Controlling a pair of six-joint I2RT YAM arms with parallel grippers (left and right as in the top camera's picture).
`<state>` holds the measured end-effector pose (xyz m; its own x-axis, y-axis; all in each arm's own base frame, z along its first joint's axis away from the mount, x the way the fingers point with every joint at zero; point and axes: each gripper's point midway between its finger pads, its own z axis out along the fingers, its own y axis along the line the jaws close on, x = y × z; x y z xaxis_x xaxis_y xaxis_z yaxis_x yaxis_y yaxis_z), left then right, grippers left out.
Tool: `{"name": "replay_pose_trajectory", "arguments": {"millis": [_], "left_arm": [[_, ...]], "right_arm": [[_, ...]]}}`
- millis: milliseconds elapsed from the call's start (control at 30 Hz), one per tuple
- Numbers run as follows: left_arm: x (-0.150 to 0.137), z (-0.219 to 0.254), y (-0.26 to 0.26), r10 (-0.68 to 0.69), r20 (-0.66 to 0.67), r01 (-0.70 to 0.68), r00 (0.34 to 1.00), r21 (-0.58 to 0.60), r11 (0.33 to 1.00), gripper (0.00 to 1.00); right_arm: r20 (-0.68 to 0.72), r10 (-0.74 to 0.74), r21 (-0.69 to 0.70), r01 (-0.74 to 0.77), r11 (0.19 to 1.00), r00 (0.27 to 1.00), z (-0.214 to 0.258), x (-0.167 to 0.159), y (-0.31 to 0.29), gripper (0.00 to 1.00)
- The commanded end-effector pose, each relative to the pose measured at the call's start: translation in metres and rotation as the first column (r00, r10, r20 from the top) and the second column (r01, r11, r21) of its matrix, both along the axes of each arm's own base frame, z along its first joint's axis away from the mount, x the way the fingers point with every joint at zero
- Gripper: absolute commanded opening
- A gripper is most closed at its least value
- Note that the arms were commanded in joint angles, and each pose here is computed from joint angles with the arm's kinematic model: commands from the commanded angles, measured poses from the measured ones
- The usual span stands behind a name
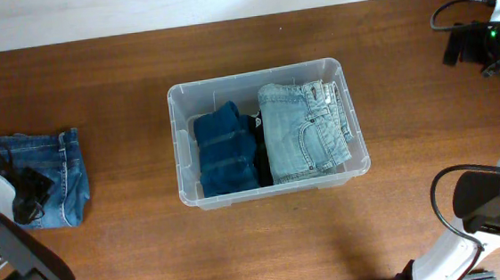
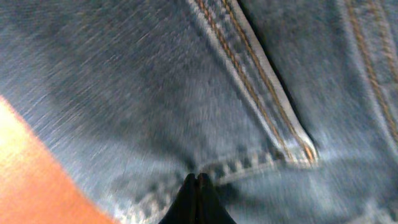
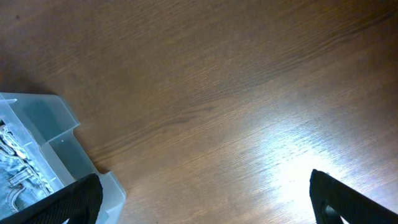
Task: Pack container
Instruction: 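Move the left gripper to the dark-blue jeans and lower, then close the left gripper on the dark-blue jeans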
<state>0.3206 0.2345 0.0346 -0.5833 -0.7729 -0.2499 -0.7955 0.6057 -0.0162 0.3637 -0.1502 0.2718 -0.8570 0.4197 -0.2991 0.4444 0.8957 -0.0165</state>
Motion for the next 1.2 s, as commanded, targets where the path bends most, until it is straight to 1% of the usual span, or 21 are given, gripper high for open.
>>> {"name": "replay_pose_trajectory", "arguments": {"millis": [0, 67, 133, 200, 467, 667, 833, 1000, 1167], "left_arm": [[0.004, 0.04, 0.009, 0.0, 0.081, -0.004, 0.997, 0.053, 0.999, 0.04], [0.016, 0.044, -0.005, -0.027, 0.156, 0.031, 0.987, -0.024, 0.999, 0.04], [0.037, 0.047, -0.034, -0.072, 0.267, 0.116, 0.961, -0.151, 0.982, 0.01], [0.041, 0.046, -0.037, -0.087, 0.264, 0.127, 0.961, -0.142, 0.982, 0.0], [0.042, 0.033, -0.044, -0.132, 0.167, 0.144, 0.977, -0.061, 0.988, 0.01], [0.024, 0.018, -0.038, -0.12, 0.06, 0.119, 0.991, 0.018, 0.993, 0.0], [0.008, -0.003, -0.039, -0.11, 0.008, 0.109, 0.994, 0.027, 0.994, 0.01], [-0.007, -0.027, -0.048, -0.111, -0.017, 0.111, 0.994, 0.003, 0.994, 0.0], [-0.035, -0.028, -0.043, -0.079, -0.126, 0.082, 0.989, 0.015, 0.997, 0.0]], "right_arm": [[0.006, -0.008, -0.014, 0.008, 1.0, 1.0, 0.004, -0.002, -0.002, 0.99], [0.006, -0.008, -0.014, 0.008, 1.0, 1.0, 0.004, -0.002, -0.002, 0.98], [0.006, -0.008, -0.014, 0.008, 1.0, 1.0, 0.004, -0.002, -0.002, 0.99], [0.006, -0.008, -0.014, 0.008, 1.0, 1.0, 0.004, -0.002, -0.002, 0.99], [0.006, -0.008, -0.014, 0.008, 1.0, 1.0, 0.004, -0.002, -0.002, 0.99], [0.006, -0.008, -0.014, 0.008, 1.0, 1.0, 0.004, -0.002, -0.002, 0.98], [0.006, -0.008, -0.014, 0.008, 1.0, 1.0, 0.004, -0.002, -0.002, 0.99], [0.006, -0.008, -0.014, 0.008, 1.0, 1.0, 0.004, -0.002, -0.002, 0.99], [0.007, -0.008, -0.014, 0.008, 1.0, 1.0, 0.004, -0.002, -0.002, 0.99]]}}
